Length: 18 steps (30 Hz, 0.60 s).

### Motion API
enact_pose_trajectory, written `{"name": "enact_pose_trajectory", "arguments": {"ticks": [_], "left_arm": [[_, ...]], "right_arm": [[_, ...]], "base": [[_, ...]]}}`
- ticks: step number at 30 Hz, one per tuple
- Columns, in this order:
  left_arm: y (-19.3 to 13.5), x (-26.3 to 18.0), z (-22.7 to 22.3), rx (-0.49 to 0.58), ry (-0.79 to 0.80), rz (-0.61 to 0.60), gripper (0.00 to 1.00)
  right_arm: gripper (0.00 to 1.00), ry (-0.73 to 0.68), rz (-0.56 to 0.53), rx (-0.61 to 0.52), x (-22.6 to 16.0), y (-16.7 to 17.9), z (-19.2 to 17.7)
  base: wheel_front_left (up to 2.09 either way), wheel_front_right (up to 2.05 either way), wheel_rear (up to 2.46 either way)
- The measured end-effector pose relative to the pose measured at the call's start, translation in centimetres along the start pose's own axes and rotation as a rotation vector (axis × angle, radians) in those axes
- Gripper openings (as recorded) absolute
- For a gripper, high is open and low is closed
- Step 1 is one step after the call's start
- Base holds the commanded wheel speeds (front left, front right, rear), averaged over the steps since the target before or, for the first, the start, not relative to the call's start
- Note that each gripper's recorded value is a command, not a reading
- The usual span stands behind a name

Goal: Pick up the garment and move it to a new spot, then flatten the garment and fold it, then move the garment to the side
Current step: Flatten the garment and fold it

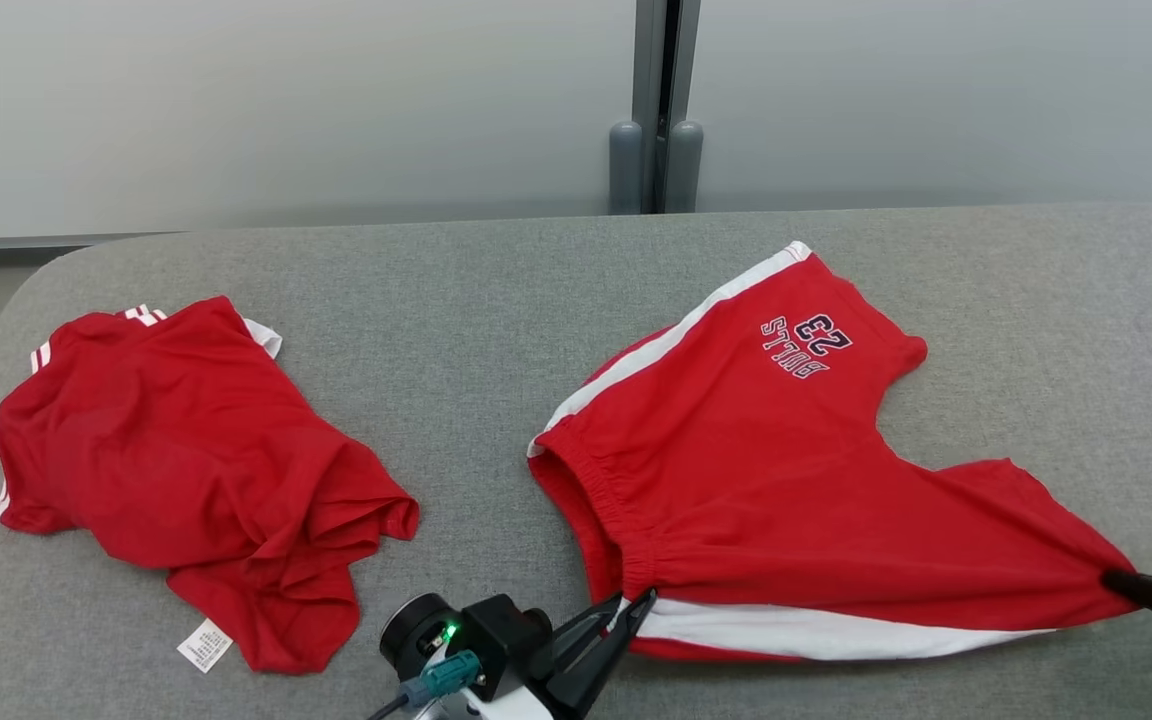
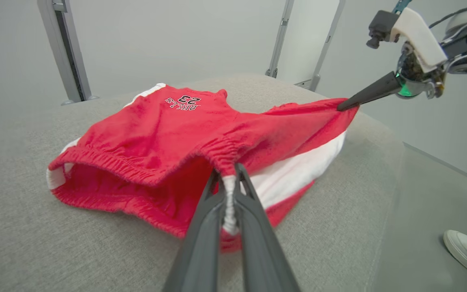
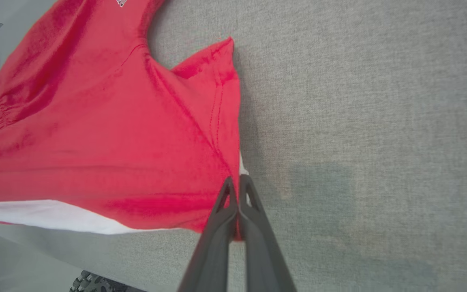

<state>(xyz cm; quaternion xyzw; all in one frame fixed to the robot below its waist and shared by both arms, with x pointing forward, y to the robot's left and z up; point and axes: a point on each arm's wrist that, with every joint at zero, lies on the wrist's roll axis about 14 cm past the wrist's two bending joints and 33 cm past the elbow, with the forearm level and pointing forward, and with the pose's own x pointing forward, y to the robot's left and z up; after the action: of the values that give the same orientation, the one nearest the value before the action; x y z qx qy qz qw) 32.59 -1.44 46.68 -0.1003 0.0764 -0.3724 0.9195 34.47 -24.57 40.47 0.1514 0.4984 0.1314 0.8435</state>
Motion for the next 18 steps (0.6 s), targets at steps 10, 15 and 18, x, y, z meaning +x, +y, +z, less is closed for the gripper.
{"name": "enact_pose_trajectory", "arguments": {"ticks": [10, 15, 18], "left_arm": [[0.2, 0.5, 2.1, 0.019, -0.069, -0.003, 0.0], [2.0, 1.2, 4.0, 0.025, -0.116, 0.036, 0.0], [3.1, 1.6, 5.1, 0.029, -0.144, 0.06, 0.0]], "right_arm": [[0.0, -0.074, 0.036, -0.048, -1.0, 1.1, 5.1], [0.0, -0.064, 0.04, -0.128, -0.1, 2.3, 8.5], [0.0, -0.07, 0.042, -0.179, 0.6, 3.4, 11.3]], "base": [[0.0, 0.0, 0.0], [0.0, 0.0, 0.0], [0.0, 0.0, 0.0]]}}
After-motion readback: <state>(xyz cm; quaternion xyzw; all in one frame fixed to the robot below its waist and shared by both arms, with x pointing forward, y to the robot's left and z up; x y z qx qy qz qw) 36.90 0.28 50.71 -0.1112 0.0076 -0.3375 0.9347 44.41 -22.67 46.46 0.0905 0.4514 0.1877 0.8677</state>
